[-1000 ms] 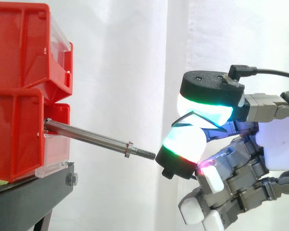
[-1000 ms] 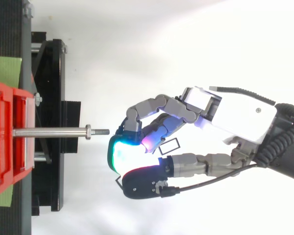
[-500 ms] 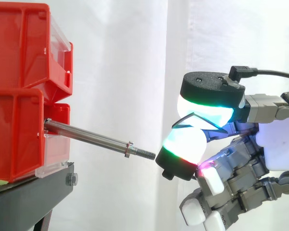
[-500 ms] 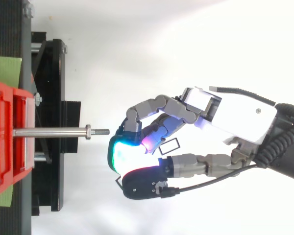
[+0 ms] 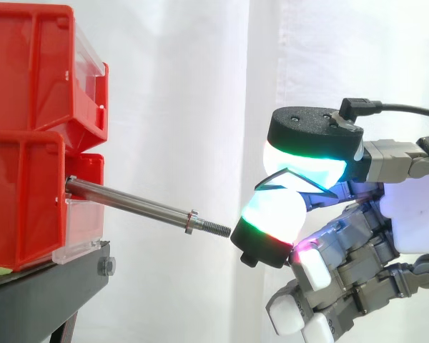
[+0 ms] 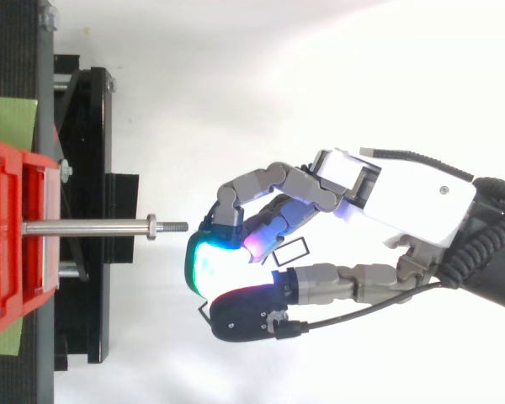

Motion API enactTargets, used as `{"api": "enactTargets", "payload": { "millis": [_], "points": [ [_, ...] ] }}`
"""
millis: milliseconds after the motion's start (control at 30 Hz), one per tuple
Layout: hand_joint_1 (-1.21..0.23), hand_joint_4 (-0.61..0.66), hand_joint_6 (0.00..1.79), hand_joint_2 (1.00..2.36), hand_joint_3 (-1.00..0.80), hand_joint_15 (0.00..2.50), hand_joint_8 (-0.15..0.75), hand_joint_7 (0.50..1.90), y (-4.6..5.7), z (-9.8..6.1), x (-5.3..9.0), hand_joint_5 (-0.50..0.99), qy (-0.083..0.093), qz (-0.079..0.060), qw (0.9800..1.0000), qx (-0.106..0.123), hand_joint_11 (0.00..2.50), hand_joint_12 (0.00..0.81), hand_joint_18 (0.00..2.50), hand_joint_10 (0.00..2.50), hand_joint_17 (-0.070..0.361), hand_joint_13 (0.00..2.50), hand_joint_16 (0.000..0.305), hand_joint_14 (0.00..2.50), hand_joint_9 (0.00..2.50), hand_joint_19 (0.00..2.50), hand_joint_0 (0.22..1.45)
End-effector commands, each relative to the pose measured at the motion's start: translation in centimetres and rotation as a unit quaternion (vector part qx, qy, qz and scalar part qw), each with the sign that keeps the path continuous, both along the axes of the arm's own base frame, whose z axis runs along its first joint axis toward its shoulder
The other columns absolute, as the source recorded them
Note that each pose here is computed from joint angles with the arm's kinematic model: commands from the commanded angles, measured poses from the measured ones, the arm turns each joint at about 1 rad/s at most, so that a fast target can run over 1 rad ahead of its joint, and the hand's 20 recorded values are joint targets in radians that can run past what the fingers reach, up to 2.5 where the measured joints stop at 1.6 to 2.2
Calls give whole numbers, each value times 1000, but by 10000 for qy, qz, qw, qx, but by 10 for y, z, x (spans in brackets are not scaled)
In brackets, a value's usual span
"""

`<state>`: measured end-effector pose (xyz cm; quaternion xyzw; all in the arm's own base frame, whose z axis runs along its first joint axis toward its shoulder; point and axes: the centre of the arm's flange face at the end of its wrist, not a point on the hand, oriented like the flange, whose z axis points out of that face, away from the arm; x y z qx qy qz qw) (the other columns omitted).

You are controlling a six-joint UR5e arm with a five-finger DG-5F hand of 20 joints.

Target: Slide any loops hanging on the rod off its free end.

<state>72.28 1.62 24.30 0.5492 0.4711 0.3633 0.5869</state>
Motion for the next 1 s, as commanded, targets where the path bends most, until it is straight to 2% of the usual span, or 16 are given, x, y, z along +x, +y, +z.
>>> {"api": "enactTargets", "payload": {
  "millis": [0, 233, 633, 967],
  "points": [
    [-718, 72, 933, 1018, -134, 465, 293, 1084, 0, 0, 0, -135, -1, 7, 10000, 1, 658, 380, 674, 24, 131, 800, 58, 18, 955, 481, 606],
    [-748, 13, 936, 1018, -177, 474, 259, 1045, 0, 0, 0, -147, -1, 7, 10000, 1, 670, 348, 593, 26, 122, 751, 54, 21, 918, 462, 626],
    [-719, 53, 940, 1018, -190, 468, 278, 1043, 0, 0, 0, -153, -1, 15, 10000, 1, 672, 353, 588, 26, 119, 755, 53, 19, 929, 485, 630],
    [-706, 77, 941, 1018, -192, 369, 353, 1046, 0, 0, 0, -156, -1, 0, 10000, 0, 388, 370, 560, 18, 119, 664, 53, 17, 867, 443, 626]
  ]
}}
